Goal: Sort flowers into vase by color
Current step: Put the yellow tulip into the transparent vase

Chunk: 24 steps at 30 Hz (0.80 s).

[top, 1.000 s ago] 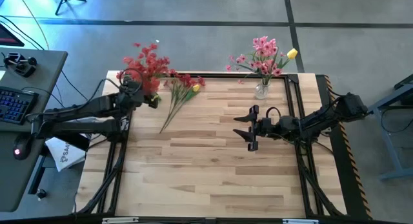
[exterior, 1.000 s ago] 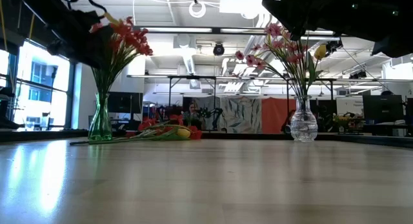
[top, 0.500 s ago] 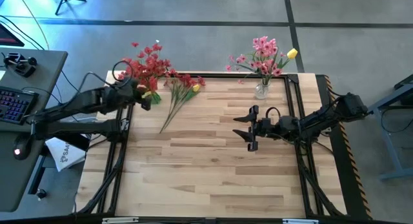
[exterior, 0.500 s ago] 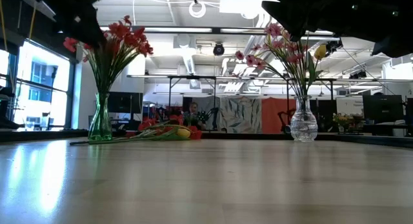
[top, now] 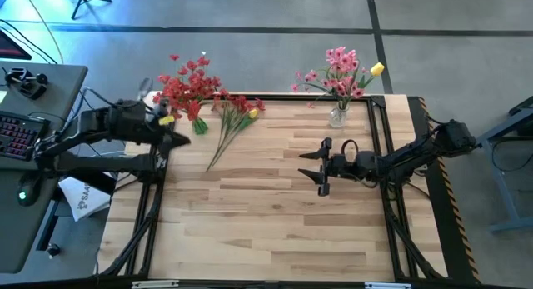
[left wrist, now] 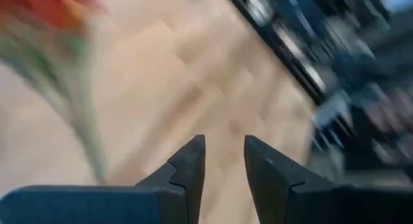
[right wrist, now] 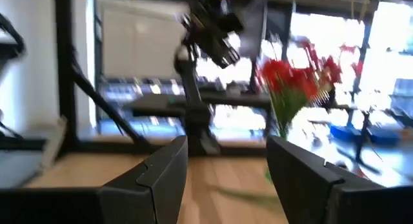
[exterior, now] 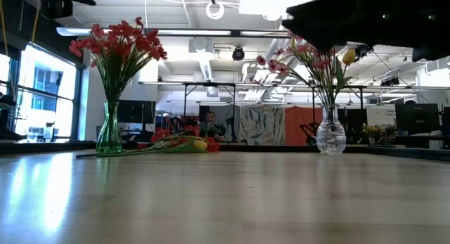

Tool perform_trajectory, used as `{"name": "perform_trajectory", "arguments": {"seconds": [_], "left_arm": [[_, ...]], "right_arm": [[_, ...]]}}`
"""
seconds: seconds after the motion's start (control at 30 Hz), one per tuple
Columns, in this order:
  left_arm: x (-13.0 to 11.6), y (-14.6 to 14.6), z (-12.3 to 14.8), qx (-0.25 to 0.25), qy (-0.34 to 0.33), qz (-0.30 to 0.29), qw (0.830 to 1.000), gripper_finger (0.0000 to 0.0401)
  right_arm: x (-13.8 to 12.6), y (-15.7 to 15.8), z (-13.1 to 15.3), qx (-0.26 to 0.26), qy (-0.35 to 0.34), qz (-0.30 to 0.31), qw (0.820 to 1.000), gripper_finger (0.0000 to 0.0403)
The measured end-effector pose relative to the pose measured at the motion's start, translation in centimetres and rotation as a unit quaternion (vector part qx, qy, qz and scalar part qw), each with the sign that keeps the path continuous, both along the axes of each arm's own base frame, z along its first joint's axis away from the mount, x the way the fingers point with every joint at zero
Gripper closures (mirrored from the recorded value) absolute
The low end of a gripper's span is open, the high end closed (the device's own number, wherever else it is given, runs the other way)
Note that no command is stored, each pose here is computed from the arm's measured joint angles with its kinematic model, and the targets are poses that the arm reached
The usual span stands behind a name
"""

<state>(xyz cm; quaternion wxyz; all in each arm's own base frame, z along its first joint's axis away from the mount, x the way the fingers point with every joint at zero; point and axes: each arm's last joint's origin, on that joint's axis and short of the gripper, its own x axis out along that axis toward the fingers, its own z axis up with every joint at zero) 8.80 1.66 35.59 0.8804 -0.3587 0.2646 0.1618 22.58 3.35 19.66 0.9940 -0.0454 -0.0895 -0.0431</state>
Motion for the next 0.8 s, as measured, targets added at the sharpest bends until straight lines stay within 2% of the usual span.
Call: {"name": "perform_trajectory", "arguments": {"seconds": [0.1, 0.2, 0.33, 0.43, 0.5, 0.6, 0.67, 0.8], "left_arm": [[1.3, -0.8, -0.4, -0.047, -0.009, -0.055, 0.997, 0.0308], [2.9, -1.7, -0.9, -0.075, -0.008, -0.093, 0.993, 0.0308], [5.6, -3.3, -2.0, -0.063, 0.01, -0.128, 0.99, 0.0308], [7.9, -4.7, -4.0, -0.036, 0.046, -0.137, 0.989, 0.0308], [9.4, -5.5, -5.9, 0.003, 0.08, -0.121, 0.989, 0.0308], [11.6, -5.9, -9.4, 0.064, 0.123, -0.044, 0.989, 0.0308], [12.9, -5.7, -11.9, 0.098, 0.153, 0.007, 0.983, 0.0308], [15.3, -3.7, -15.8, 0.122, 0.204, 0.062, 0.969, 0.0306]], "right_arm": [[-0.5, 0.1, -0.4, 0.006, 0.062, -0.026, 0.998, 0.0199], [-1.5, 0.3, -0.6, 0.031, 0.125, -0.02, 0.991, 0.0199], [-2.8, 0.5, -0.9, 0.079, 0.185, -0.011, 0.98, 0.0199], [-3.0, 0.5, -0.9, 0.091, 0.19, -0.01, 0.978, 0.0199], [-3.0, 0.5, -0.9, 0.085, 0.189, -0.009, 0.978, 0.0199], [-3.0, 0.5, -0.7, 0.075, 0.185, -0.011, 0.98, 0.0199], [-3.0, 0.5, -0.7, 0.068, 0.18, -0.015, 0.981, 0.0199], [-3.0, 0.4, -0.5, 0.061, 0.173, -0.032, 0.982, 0.0199]]}}
